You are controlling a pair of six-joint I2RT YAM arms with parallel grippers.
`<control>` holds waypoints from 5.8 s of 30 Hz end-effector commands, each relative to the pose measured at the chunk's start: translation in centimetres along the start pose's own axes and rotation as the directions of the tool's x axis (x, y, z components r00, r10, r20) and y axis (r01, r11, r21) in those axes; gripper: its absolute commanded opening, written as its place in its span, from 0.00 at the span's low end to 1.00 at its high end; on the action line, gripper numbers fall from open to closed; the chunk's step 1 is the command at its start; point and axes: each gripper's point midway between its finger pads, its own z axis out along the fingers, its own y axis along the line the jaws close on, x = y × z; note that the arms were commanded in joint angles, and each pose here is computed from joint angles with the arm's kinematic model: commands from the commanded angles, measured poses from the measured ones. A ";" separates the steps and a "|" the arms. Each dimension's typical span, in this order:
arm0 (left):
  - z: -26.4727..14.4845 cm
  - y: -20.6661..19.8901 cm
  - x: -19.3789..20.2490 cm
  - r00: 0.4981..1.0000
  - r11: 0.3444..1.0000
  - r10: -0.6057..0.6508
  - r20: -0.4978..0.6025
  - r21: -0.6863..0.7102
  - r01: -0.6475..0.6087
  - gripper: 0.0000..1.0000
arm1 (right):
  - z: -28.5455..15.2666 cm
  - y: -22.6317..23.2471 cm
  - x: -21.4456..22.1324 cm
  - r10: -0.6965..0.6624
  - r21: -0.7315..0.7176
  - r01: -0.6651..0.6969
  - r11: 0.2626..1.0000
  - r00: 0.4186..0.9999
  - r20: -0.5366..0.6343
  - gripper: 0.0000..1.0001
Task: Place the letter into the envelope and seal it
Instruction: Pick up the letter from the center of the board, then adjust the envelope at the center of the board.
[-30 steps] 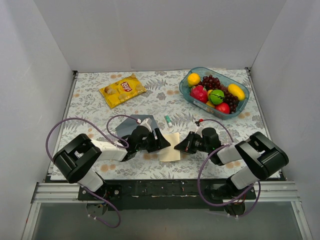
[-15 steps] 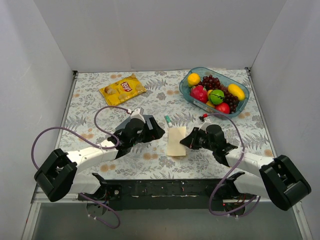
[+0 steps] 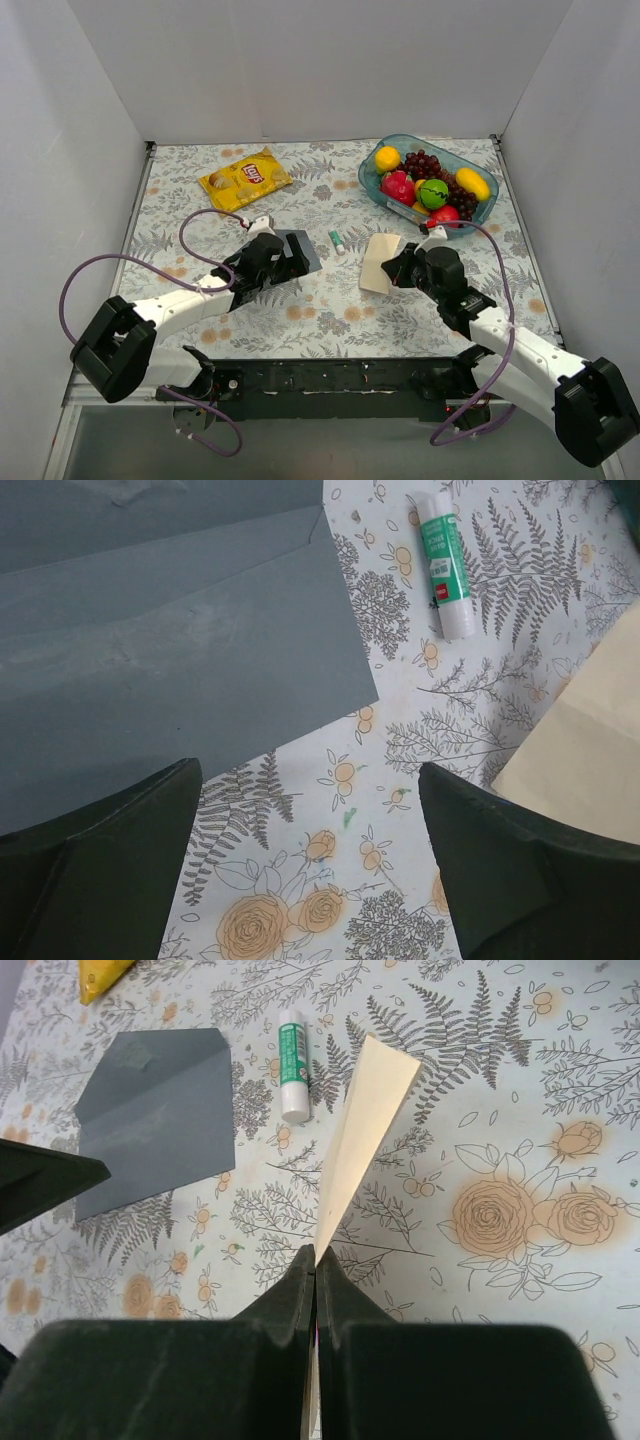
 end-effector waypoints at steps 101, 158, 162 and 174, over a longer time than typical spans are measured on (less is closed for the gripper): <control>2.1 -7.3 -2.0 0.952 0.947 0.303 0.033 0.104 -0.305 0.73 | -0.1 0.7 -6.6 -0.239 0.097 0.230 0.968 0.967 0.089 0.01; -6.7 5.2 12.0 0.880 0.967 0.015 -0.475 -0.218 -0.135 0.02 | 1.7 1.3 -6.1 -0.226 0.054 0.223 0.973 0.972 0.067 0.01; -7.6 2.8 7.5 0.942 0.980 0.037 -0.333 -0.171 -0.099 0.40 | 1.2 2.0 -7.5 -0.237 0.043 0.233 0.971 0.964 0.122 0.01; -5.6 0.2 0.3 0.995 0.987 0.034 -0.092 -0.153 -0.048 0.62 | -0.2 2.8 -9.3 -0.251 0.045 0.247 0.968 0.953 0.172 0.01</control>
